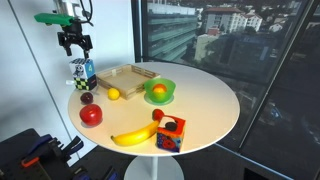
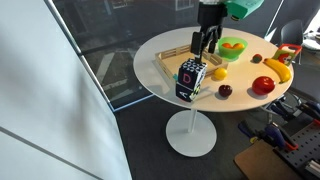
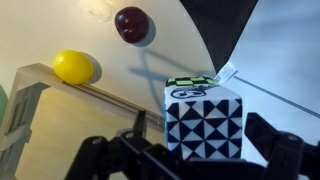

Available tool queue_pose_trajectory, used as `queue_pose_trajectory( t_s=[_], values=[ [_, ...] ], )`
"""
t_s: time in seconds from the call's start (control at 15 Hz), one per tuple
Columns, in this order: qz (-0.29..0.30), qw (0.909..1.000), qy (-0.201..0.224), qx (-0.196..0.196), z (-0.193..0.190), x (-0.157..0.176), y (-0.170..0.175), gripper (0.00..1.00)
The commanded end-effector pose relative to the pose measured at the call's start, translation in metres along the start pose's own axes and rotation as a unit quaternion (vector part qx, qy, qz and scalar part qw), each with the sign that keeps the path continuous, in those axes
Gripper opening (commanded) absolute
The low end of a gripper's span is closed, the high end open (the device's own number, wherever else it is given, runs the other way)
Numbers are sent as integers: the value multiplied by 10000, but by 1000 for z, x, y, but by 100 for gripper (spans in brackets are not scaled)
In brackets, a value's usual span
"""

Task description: Put one square plush toy in the box

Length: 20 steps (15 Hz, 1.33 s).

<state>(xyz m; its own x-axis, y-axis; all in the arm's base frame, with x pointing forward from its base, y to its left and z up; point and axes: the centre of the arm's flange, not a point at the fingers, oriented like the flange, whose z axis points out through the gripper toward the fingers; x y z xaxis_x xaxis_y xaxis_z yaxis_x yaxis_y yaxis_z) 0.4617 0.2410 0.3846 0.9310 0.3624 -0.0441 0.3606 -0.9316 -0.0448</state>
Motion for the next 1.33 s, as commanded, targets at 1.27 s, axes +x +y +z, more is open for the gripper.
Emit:
queue_pose_trajectory(
  t_s=[1.27],
  values=[
    [-287,9992,95,-245,26,32,-26,100]
  ],
)
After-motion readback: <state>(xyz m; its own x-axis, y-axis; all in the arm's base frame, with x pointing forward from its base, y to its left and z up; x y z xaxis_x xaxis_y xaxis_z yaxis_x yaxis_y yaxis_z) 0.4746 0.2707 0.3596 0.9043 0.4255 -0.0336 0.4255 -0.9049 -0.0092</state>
